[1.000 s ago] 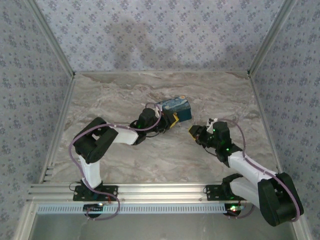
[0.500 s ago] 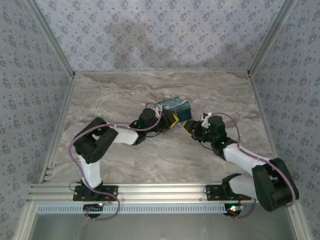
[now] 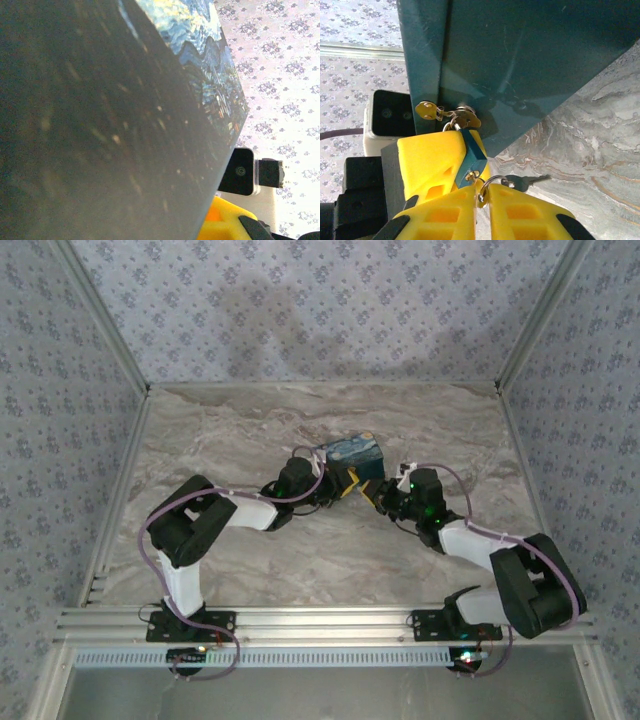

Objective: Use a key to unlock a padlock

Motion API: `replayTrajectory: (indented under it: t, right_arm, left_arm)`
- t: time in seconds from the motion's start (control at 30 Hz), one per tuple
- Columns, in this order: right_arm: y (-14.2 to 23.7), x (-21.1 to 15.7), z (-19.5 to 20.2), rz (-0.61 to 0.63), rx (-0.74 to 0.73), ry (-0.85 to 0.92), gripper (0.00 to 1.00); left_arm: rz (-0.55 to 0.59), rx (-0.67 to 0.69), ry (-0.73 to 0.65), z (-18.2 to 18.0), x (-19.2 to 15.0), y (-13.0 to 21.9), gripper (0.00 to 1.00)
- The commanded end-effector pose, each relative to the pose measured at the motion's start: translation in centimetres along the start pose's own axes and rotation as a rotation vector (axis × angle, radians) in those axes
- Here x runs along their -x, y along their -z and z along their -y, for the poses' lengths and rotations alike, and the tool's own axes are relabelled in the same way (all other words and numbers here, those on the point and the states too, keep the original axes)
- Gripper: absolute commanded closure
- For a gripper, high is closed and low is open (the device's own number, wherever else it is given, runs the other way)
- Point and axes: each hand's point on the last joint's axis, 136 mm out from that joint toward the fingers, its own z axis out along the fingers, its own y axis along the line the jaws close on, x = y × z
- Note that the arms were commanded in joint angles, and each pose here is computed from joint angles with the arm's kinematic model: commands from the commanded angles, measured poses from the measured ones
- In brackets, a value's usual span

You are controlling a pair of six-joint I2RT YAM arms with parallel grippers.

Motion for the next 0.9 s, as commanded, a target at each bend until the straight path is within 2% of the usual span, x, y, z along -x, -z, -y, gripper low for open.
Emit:
replayTrajectory:
  t: [0.0,0.13,0.3,0.4,0.57,0.87]
  right_arm:
    - [-0.4,0.9,-1.5,0.029,0.035,0.012,0.87]
    - [-0.8,1.2,-1.5,0.034,0.038,0.006,0.95]
    - [-1.3,1.3,-2.2,0.029,0.052,0.013,0.95]
    - [-1.2,1.1,-2.2,0.017,0.046,0.022,0.88]
    - [0.1,-0.3,-0.4,-0.038,-0.040,0.049,0.69]
    - [4.4,-2.1,2.4,-0.079,-0.192,0.128,0.64]
  left_arm:
    - [-0.037,-0.106,-0.017,3.9,-1.0,0.1,1.00]
    - [-0.058,-0.116,-0.021,4.2,-1.8,-0.1,1.00]
    - [-0.084,-0.127,-0.024,4.5,-2.7,-0.2,1.00]
    - [-0.064,-0.109,-0.026,4.0,-2.2,0.1,1.00]
    - [-0.020,-0.058,-0.025,3.0,-0.7,1.0,1.00]
    - [-0.001,0.042,-0.048,2.3,0.1,1.7,1.00]
